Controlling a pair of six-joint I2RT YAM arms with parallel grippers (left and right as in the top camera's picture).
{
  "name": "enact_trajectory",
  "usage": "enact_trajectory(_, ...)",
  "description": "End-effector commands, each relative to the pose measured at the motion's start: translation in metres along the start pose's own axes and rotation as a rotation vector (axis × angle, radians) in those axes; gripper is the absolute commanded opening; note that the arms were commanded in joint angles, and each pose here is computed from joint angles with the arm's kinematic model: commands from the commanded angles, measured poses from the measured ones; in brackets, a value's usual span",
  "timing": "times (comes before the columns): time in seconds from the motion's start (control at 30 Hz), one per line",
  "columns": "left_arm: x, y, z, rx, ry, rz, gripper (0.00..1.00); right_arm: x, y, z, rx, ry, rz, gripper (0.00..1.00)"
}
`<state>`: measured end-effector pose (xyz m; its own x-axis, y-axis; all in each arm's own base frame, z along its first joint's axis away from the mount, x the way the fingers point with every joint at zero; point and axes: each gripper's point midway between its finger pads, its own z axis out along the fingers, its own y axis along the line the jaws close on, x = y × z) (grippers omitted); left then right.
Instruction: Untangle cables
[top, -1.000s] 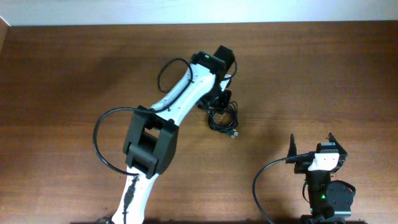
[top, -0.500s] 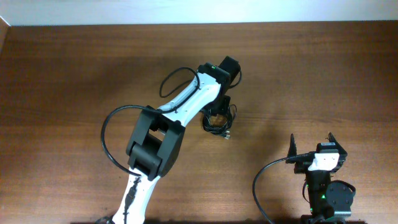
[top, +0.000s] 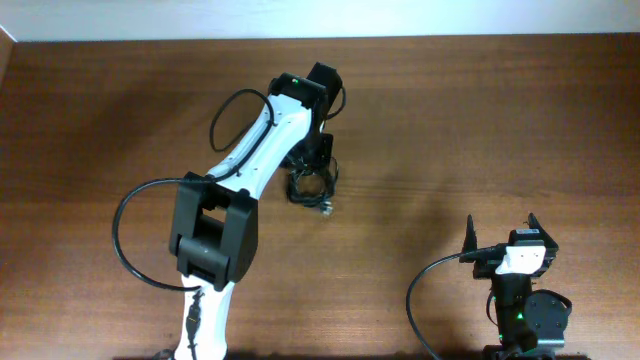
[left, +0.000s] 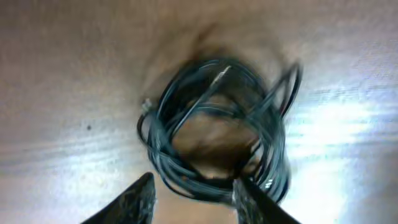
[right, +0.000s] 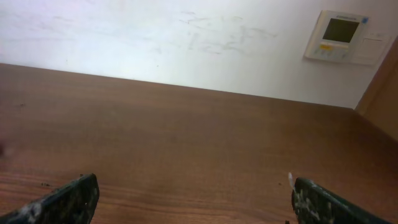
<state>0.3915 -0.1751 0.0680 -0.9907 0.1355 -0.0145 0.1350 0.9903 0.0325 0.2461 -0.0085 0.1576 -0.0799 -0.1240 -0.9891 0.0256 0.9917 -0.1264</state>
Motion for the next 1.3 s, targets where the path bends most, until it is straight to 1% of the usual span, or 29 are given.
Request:
enact_trajectory(0.0, 0.000, 0.018, -0.020, 0.042, 0.009, -0.058, 0.38, 0.003, -0.003, 0.000, 0.015, 0.008, 0.013, 0.98)
enact_trajectory(0.03, 0.005, 0.030, -0.024, 0.064, 0.045, -0.096, 0.32, 0.003, -0.003, 0.000, 0.015, 0.008, 0.013, 0.98)
enact_trajectory(0.1, 0.009, 0.058, -0.029, 0.074, 0.079, -0.171, 0.29, 0.003, -0.003, 0.000, 0.015, 0.006, 0.013, 0.98)
enact_trajectory(0.13, 0.008, 0.072, -0.030, 0.116, 0.088, -0.220, 0.27, 0.002, 0.000, 0.000, 0.000, 0.005, 0.013, 0.98)
enact_trajectory(0.17, 0.006, 0.081, -0.033, 0.208, 0.097, -0.254, 0.27, 0.000, 0.010, 0.000, -0.063, -0.009, 0.013, 0.98)
enact_trajectory(0.2, 0.003, 0.077, -0.040, 0.368, 0.097, -0.235, 0.27, -0.003, 0.020, -0.001, -0.121, -0.021, 0.013, 0.98)
enact_trajectory(0.3, 0.001, 0.061, -0.067, 0.690, 0.074, -0.167, 0.27, -0.017, 0.039, -0.005, -0.234, -0.082, 0.006, 0.98)
enact_trajectory(0.33, 0.002, 0.054, -0.081, 0.810, 0.053, -0.121, 0.28, -0.017, 0.046, -0.007, -0.278, -0.084, 0.006, 0.98)
enact_trajectory(0.37, 0.004, 0.055, -0.086, 0.853, 0.044, -0.103, 0.28, -0.015, 0.053, -0.009, -0.319, -0.078, 0.006, 0.98)
enact_trajectory(0.43, 0.011, 0.058, -0.087, 0.857, 0.059, -0.080, 0.30, -0.012, 0.058, -0.010, -0.345, -0.067, 0.009, 0.98)
enact_trajectory(0.5, 0.016, 0.059, -0.086, 0.845, 0.077, -0.073, 0.30, -0.013, 0.058, -0.011, -0.346, -0.071, 0.008, 0.98)
enact_trajectory(0.53, 0.019, 0.060, -0.086, 0.840, 0.088, -0.070, 0.30, -0.014, 0.059, -0.011, -0.359, -0.071, 0.044, 0.98)
enact_trajectory(0.57, 0.023, 0.059, -0.087, 0.844, 0.097, -0.051, 0.27, -0.021, 0.061, -0.013, -0.377, -0.081, 0.131, 0.98)
enact_trajectory(0.6, 0.028, 0.059, -0.091, 0.848, 0.099, -0.028, 0.20, -0.029, 0.061, -0.014, -0.381, -0.107, 0.182, 0.98)
enact_trajectory(0.67, 0.032, 0.060, -0.104, 0.847, 0.075, -0.020, 0.16, -0.056, 0.057, -0.018, -0.390, -0.174, 0.296, 0.98)
enact_trajectory(0.73, 0.035, 0.060, -0.122, 0.837, 0.023, 0.001, 0.15, -0.083, 0.052, -0.026, -0.393, -0.226, 0.364, 0.99)
enact_trajectory(0.77, 0.036, 0.061, -0.138, 0.826, -0.037, 0.023, 0.09, -0.098, 0.049, -0.031, -0.389, -0.255, 0.374, 0.98)
enact_trajectory(0.83, 0.037, 0.063, -0.171, 0.797, -0.163, 0.047, 0.04, -0.129, 0.045, -0.043, -0.397, -0.302, 0.386, 0.99)
enact_trajectory(0.87, 0.037, 0.067, -0.182, 0.759, -0.209, 0.033, 0.00, -0.140, 0.044, -0.047, -0.400, -0.303, 0.397, 0.99)
enact_trajectory(0.93, 0.037, 0.085, -0.199, 0.623, -0.298, -0.035, 0.00, -0.159, 0.045, -0.052, -0.420, -0.257, 0.406, 0.98)
enact_trajectory(0.97, 0.039, 0.089, -0.205, 0.594, -0.320, -0.049, 0.00, -0.164, 0.047, -0.052, -0.430, -0.221, 0.409, 0.98)
enact_trajectory(1.0, 0.045, 0.094, -0.213, 0.548, -0.346, -0.061, 0.00, -0.172, 0.055, -0.052, -0.480, -0.136, 0.368, 0.98)
enact_trajectory(1.07, 0.050, 0.101, -0.211, 0.502, -0.336, -0.073, 0.00, -0.184, 0.063, -0.050, -0.535, -0.047, 0.336, 0.98)
enact_trajectory(1.1, 0.053, 0.102, -0.209, 0.491, -0.322, -0.078, 0.00, -0.194, 0.067, -0.048, -0.568, -0.006, 0.343, 0.99)
enact_trajectory(1.17, 0.059, 0.100, -0.198, 0.498, -0.276, -0.088, 0.00, -0.222, 0.081, -0.043, -0.691, 0.070, 0.361, 0.98)
enact_trajectory(1.2, 0.060, 0.100, -0.193, 0.500, -0.263, -0.091, 0.00, -0.227, 0.085, -0.041, -0.727, 0.099, 0.370, 0.99)
enact_trajectory(1.27, 0.063, 0.099, -0.181, 0.504, -0.229, -0.100, 0.00, -0.226, 0.096, -0.031, -0.808, 0.230, 0.422, 0.99)
